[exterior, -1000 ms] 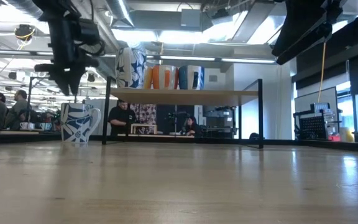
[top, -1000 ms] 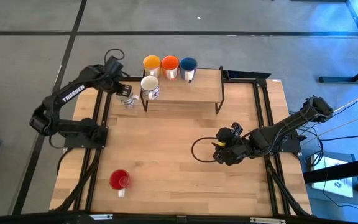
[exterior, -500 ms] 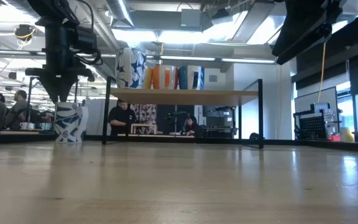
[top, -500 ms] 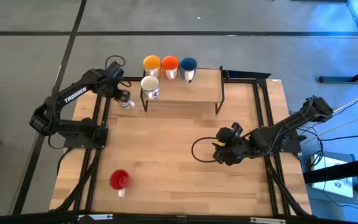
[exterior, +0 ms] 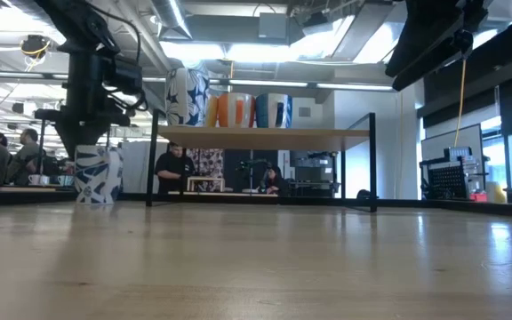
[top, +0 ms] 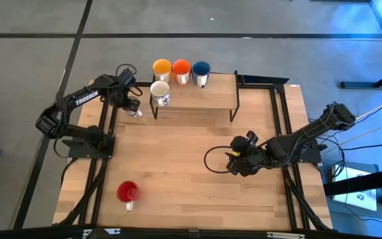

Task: Place coffee mugs
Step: Put the blue patterned mug on the shelf

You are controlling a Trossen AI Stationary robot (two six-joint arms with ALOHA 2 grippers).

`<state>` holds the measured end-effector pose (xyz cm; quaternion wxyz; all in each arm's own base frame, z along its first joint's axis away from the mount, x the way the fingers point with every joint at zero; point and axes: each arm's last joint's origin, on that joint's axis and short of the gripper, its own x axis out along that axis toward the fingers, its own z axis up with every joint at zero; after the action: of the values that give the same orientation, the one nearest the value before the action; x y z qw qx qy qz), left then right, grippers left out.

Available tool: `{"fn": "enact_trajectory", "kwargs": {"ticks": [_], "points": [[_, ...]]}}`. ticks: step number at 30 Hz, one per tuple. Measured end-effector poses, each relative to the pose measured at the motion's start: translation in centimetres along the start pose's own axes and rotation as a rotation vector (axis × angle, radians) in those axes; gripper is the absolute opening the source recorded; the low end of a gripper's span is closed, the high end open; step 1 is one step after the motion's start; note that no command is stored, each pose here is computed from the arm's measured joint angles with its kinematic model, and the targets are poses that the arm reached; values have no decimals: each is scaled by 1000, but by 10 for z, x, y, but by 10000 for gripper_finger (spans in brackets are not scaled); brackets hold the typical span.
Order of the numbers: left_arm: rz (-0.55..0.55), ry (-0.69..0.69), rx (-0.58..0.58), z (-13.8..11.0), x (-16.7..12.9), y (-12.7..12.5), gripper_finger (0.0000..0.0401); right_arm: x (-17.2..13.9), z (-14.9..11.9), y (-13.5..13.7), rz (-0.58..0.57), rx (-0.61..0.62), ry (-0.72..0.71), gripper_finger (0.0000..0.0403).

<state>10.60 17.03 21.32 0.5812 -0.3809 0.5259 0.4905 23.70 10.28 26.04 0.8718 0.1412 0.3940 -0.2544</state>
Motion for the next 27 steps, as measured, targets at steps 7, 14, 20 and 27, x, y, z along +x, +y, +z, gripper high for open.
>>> {"fn": "enact_trajectory", "kwargs": {"ticks": [7, 14, 20, 27], "points": [[-6, 5, 21, -1, -1, 0, 20, 0, 0, 0, 0, 0, 0, 215], [-21, -10, 25, -3, -5, 0, 16, 0, 0, 0, 0, -1, 0, 215], [-56, -58, 55, -23, -46, 4, 16, 0, 0, 1, 12, 1, 12, 215], [-164, -122, 130, -64, -110, -3, 16, 0, 0, 2, 32, -2, 21, 215]]}}
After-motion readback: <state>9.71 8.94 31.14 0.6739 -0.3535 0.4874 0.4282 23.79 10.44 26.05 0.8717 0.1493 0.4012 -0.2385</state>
